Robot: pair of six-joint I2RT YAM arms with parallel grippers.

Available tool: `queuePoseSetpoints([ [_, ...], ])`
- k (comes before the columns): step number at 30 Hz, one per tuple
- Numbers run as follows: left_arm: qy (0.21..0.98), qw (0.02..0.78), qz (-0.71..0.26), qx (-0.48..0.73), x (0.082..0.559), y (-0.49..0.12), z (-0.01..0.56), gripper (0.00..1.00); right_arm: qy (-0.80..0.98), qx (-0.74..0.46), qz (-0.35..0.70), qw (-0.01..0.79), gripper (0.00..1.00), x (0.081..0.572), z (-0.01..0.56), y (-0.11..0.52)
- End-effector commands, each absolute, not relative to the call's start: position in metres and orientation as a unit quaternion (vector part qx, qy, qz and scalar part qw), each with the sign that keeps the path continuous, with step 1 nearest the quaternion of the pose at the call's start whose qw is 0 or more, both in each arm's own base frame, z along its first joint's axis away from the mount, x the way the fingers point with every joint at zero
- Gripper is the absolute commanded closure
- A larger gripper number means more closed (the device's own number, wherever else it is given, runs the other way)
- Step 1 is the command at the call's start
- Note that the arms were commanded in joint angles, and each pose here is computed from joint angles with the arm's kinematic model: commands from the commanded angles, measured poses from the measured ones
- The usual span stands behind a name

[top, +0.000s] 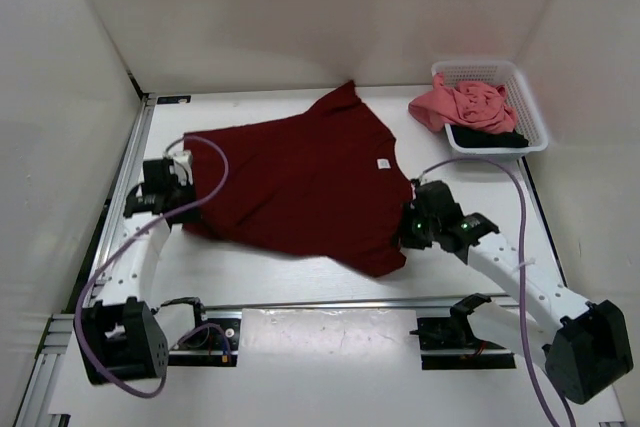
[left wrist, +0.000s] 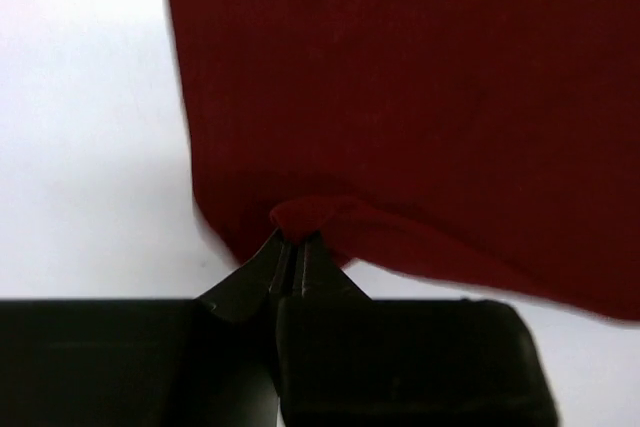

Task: Fold and stack the t-shirts
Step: Fold the flattened tshirt in 1/3 of the way

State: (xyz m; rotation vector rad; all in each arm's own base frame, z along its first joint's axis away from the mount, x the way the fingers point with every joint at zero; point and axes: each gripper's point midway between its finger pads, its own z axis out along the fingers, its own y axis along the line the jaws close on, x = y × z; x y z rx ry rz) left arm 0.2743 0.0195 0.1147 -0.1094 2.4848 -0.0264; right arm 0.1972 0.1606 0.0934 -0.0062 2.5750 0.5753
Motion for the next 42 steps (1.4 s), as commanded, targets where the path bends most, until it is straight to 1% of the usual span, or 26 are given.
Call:
queuePoseSetpoints([
  [1, 0.955, 0.291, 0.010, -0.050, 0.240, 0.024, 0.078, 0.88, 0.948, 0.025, 0.214, 0.236, 1.00, 0.181, 0.074, 0.165],
  [2, 0.953, 0.297, 0.015, -0.051, 0.233, 0.025, 0.076, 0.88, 0.950, 0.028, 0.212, 0.226, 1.00, 0.174, 0.066, 0.163],
  [4, 0.958, 0.281, 0.025, -0.054, 0.214, 0.027, 0.058, 0.88, 0.950, 0.034, 0.213, 0.228, 1.00, 0.172, 0.066, 0.163],
  [6, 0.953, 0.294, 0.033, -0.056, 0.207, 0.029, 0.057, 0.87, 0.951, 0.037, 0.203, 0.228, 1.00, 0.170, 0.065, 0.158],
  [7, 0.954, 0.292, 0.040, -0.059, 0.201, 0.031, 0.052, 0.87, 0.952, 0.032, 0.198, 0.232, 1.00, 0.171, 0.067, 0.156],
  [11, 0.947, 0.307, 0.062, -0.071, 0.200, 0.040, 0.062, 0.87, 0.946, 0.002, 0.186, 0.266, 1.00, 0.191, 0.093, 0.159],
  [14, 0.940, 0.326, 0.070, -0.078, 0.209, 0.045, 0.078, 0.87, 0.937, -0.008, 0.174, 0.302, 1.00, 0.234, 0.128, 0.163],
  [16, 0.937, 0.331, 0.074, -0.079, 0.214, 0.047, 0.085, 0.87, 0.936, -0.023, 0.172, 0.308, 1.00, 0.254, 0.139, 0.166],
  [17, 0.933, 0.341, 0.077, -0.085, 0.218, 0.051, 0.093, 0.87, 0.940, -0.020, 0.165, 0.297, 1.00, 0.271, 0.133, 0.166],
  [18, 0.935, 0.335, 0.076, -0.085, 0.219, 0.051, 0.092, 0.87, 0.933, -0.026, 0.175, 0.314, 1.00, 0.289, 0.153, 0.173],
  [19, 0.934, 0.335, 0.083, -0.092, 0.220, 0.055, 0.094, 0.87, 0.930, -0.031, 0.177, 0.320, 1.00, 0.302, 0.158, 0.177],
  [20, 0.934, 0.335, 0.083, -0.092, 0.222, 0.056, 0.096, 0.87, 0.937, -0.045, 0.167, 0.304, 1.00, 0.314, 0.146, 0.180],
  [21, 0.934, 0.332, 0.089, -0.100, 0.224, 0.061, 0.097, 0.87, 0.937, -0.045, 0.162, 0.307, 1.00, 0.327, 0.148, 0.179],
  [22, 0.935, 0.327, 0.091, -0.105, 0.223, 0.063, 0.095, 0.87, 0.929, -0.047, 0.171, 0.325, 1.00, 0.346, 0.165, 0.185],
  [23, 0.935, 0.327, 0.085, -0.103, 0.225, 0.062, 0.097, 0.87, 0.929, -0.049, 0.171, 0.325, 1.00, 0.356, 0.166, 0.186],
  [24, 0.937, 0.324, 0.080, -0.102, 0.225, 0.060, 0.095, 0.86, 0.936, -0.042, 0.166, 0.308, 1.00, 0.368, 0.151, 0.185],
  [25, 0.941, 0.315, 0.076, -0.100, 0.225, 0.058, 0.091, 0.86, 0.932, -0.046, 0.178, 0.314, 1.00, 0.379, 0.162, 0.193],
  [26, 0.941, 0.317, 0.071, -0.099, 0.228, 0.057, 0.090, 0.86, 0.937, -0.045, 0.170, 0.302, 1.00, 0.391, 0.149, 0.192],
  [28, 0.944, 0.308, 0.071, -0.098, 0.232, 0.058, 0.086, 0.86, 0.939, -0.051, 0.165, 0.297, 1.00, 0.403, 0.144, 0.196],
  [29, 0.945, 0.303, 0.070, -0.098, 0.232, 0.058, 0.084, 0.86, 0.936, -0.059, 0.165, 0.305, 1.00, 0.413, 0.152, 0.200],
  [30, 0.945, 0.302, 0.075, -0.100, 0.234, 0.060, 0.082, 0.86, 0.942, -0.058, 0.160, 0.290, 1.00, 0.418, 0.139, 0.201],
  [32, 0.947, 0.294, 0.080, -0.105, 0.236, 0.064, 0.077, 0.86, 0.941, -0.058, 0.161, 0.291, 1.00, 0.433, 0.135, 0.207],
  [35, 0.946, 0.293, 0.086, -0.107, 0.243, 0.068, 0.076, 0.86, 0.941, -0.058, 0.161, 0.293, 1.00, 0.449, 0.130, 0.214],
  [39, 0.939, 0.301, 0.109, -0.126, 0.251, 0.083, 0.080, 0.85, 0.944, -0.055, 0.165, 0.280, 1.00, 0.457, 0.120, 0.220],
  [42, 0.933, 0.315, 0.112, -0.132, 0.260, 0.089, 0.088, 0.83, 0.949, -0.047, 0.153, 0.271, 1.00, 0.460, 0.107, 0.213],
])
